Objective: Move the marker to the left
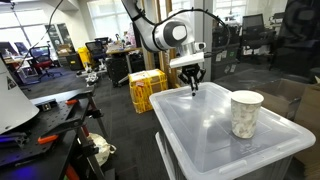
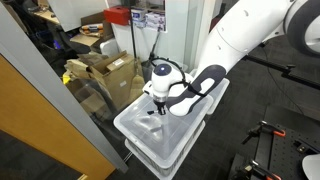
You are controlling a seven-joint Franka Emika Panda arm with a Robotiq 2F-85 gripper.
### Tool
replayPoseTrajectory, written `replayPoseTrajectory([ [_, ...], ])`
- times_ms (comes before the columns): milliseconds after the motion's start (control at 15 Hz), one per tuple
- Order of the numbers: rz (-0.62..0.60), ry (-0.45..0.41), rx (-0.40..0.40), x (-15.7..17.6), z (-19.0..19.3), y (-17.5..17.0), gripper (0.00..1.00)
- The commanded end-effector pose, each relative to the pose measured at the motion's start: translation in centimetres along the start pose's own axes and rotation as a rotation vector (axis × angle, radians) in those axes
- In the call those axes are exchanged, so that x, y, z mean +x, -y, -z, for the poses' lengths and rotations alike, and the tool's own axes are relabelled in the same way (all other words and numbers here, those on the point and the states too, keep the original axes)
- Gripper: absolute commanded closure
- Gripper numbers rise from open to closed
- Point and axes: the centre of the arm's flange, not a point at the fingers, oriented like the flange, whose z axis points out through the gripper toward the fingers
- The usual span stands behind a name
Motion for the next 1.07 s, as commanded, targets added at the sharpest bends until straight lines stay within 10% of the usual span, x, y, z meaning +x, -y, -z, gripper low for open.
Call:
replayPoseTrajectory([
  [0, -0.089, -0.036, 0.015, 0.8, 1.5, 0.5, 0.95],
  [1000, -0.494, -0.146, 0.092, 4.9, 3.0, 1.5, 0.95],
])
